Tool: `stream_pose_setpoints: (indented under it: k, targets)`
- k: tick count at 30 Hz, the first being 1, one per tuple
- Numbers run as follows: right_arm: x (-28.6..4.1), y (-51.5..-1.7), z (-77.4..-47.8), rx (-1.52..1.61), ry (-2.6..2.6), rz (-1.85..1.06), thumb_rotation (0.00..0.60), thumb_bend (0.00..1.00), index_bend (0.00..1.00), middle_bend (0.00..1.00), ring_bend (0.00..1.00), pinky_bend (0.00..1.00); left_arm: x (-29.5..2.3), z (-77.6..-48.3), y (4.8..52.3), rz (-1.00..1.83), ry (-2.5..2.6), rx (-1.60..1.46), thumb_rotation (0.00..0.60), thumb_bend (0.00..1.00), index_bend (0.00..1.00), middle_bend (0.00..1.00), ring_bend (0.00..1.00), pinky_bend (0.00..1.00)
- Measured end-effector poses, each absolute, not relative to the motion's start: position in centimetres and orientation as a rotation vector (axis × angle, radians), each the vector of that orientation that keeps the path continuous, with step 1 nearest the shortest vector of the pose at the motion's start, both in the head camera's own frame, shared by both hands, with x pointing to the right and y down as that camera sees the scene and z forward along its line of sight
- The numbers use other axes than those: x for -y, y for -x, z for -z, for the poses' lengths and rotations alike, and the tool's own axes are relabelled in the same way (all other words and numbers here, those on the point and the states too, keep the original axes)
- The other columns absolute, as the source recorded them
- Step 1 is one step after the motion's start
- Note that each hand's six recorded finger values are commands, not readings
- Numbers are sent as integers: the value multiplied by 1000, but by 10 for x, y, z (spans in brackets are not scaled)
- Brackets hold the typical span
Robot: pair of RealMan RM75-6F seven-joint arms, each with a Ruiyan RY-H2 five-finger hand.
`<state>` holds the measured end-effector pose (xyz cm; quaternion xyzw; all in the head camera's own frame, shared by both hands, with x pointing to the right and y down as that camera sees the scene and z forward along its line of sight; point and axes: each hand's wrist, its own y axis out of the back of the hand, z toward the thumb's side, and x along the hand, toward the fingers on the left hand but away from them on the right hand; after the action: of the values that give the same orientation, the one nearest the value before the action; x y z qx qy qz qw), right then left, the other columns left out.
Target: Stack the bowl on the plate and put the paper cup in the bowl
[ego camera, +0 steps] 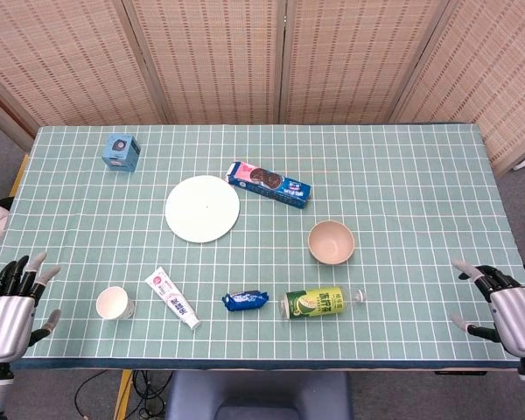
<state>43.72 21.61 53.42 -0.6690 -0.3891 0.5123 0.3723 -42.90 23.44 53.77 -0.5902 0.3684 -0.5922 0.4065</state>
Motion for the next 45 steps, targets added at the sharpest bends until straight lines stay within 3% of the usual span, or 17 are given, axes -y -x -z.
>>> stream_pose_setpoints:
  k: [18,31,38,42,45]
  targets:
    - [-214,-436,-530,995,1704,-1306,600,64,199,353,244,407,-228,-539,426,1472,1496,-915,600,272,190,64,19,76]
    - [-211,-431,-529,982,1706,-1295,600,64,199,353,244,407,-189,-541,386,1276,1601,-853,600,272,219,73,94,114]
    - [-211,-430,-529,976,1706,-1295,600,64,199,353,244,407,-154,-552,340,1124,1709,-792,600,272,227,183,233,357]
    - [-212,-430,-527,974,1703,-1295,600,64,200,353,244,407,-136,-564,311,1057,1753,-747,600,272,236,331,397,655]
    - [-212,-430,-527,974,1703,-1298,600,64,200,353,244,407,-126,-579,289,1029,1784,-714,600,272,250,433,493,777]
